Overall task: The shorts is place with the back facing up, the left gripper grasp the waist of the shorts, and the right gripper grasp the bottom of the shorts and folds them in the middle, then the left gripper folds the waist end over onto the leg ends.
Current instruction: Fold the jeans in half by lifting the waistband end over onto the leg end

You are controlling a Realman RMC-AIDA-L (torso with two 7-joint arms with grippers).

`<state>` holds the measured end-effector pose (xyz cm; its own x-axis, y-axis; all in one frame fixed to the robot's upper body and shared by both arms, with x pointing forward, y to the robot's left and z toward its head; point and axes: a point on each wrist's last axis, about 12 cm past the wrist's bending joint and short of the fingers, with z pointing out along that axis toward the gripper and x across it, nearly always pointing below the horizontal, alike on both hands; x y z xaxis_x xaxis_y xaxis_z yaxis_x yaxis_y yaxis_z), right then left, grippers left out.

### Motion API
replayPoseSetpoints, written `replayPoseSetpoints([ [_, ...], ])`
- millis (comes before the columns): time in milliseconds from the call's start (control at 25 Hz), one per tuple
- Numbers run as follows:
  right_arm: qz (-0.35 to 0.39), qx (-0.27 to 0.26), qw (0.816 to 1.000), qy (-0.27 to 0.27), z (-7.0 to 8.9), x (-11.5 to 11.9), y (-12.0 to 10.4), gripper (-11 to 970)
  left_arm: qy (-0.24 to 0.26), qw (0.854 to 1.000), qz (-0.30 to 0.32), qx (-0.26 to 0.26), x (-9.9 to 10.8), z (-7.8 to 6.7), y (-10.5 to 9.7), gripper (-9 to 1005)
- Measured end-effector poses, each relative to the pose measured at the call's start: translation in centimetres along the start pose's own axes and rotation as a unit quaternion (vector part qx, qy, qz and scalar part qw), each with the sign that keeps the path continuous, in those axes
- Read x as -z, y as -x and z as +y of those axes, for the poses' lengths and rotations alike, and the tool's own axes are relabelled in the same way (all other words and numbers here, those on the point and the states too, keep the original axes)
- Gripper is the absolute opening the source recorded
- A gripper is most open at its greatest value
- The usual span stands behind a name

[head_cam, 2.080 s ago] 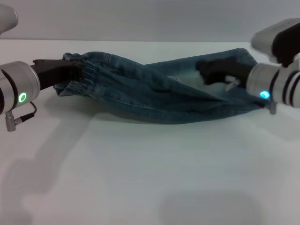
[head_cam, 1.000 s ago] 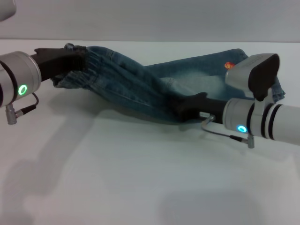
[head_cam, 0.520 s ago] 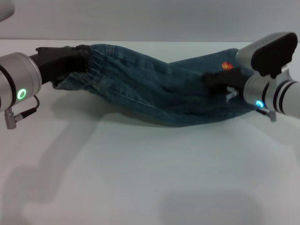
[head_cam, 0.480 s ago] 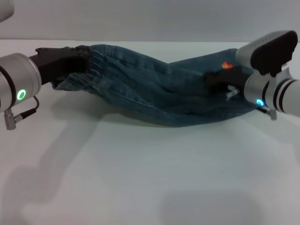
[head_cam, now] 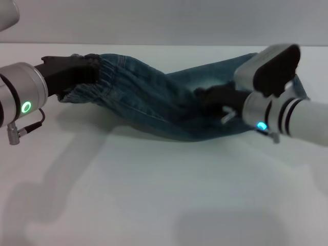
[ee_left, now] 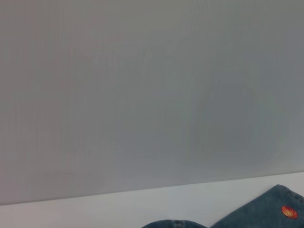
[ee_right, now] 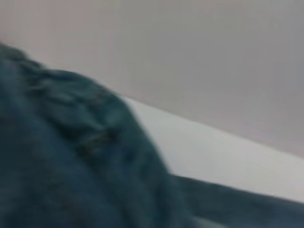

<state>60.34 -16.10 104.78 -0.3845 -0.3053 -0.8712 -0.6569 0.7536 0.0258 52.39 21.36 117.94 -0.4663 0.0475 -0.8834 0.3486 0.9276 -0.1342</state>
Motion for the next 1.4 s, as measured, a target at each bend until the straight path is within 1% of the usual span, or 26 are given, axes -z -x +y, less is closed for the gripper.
replayPoseSetpoints([
  [80,-0.005,-0.01,1.0,0.013,1.0,0.1,-0.3,16,-0.001,1.0,-0.001,-0.002,0.0,-0.1,0.1,18],
  [280,-0.009,-0.021,0.999,0.04,2.2,0.5,-0.8,17,-0.004,1.0,-0.01,-0.008,0.1,-0.3,0.5,19],
  [320,-0.008,-0.026,0.999,0.046,2.4,0.6,-0.9,17,-0.007,1.0,-0.017,-0.011,0.3,-0.6,0.9,19],
  [480,-0.012,-0.037,0.997,0.062,2.7,1.0,-1.2,18,-0.009,1.0,-0.019,-0.013,0.2,-0.7,1.1,19],
  [640,-0.021,-0.038,0.996,0.074,3.1,1.1,-1.0,19,-0.009,1.0,-0.016,-0.013,0.0,-0.7,1.0,19],
  [760,-0.026,-0.041,0.997,0.057,2.7,1.2,-0.9,19,-0.009,1.0,-0.015,-0.012,-0.2,-0.7,1.0,19],
  [880,-0.031,-0.047,0.998,0.024,1.3,1.5,-0.7,20,-0.007,1.0,-0.015,-0.012,-0.2,-0.5,1.0,19],
  [960,-0.038,-0.054,0.998,0.011,0.5,1.8,-0.6,20,-0.006,1.0,-0.014,-0.012,-0.2,-0.4,0.9,19],
  [1040,-0.048,-0.06,0.997,0.011,0.3,2.3,-0.6,21,-0.003,1.0,-0.01,-0.011,-0.3,-0.2,0.7,19],
  [1200,-0.063,-0.066,0.996,0.025,0.7,3.0,-0.6,22,0.0,1.0,-0.005,-0.009,-0.5,0.0,0.4,18],
  [1400,-0.063,-0.068,0.994,0.058,2.1,3.0,-1.0,23,0.002,1.0,-0.011,-0.008,-0.7,0.2,0.5,18],
])
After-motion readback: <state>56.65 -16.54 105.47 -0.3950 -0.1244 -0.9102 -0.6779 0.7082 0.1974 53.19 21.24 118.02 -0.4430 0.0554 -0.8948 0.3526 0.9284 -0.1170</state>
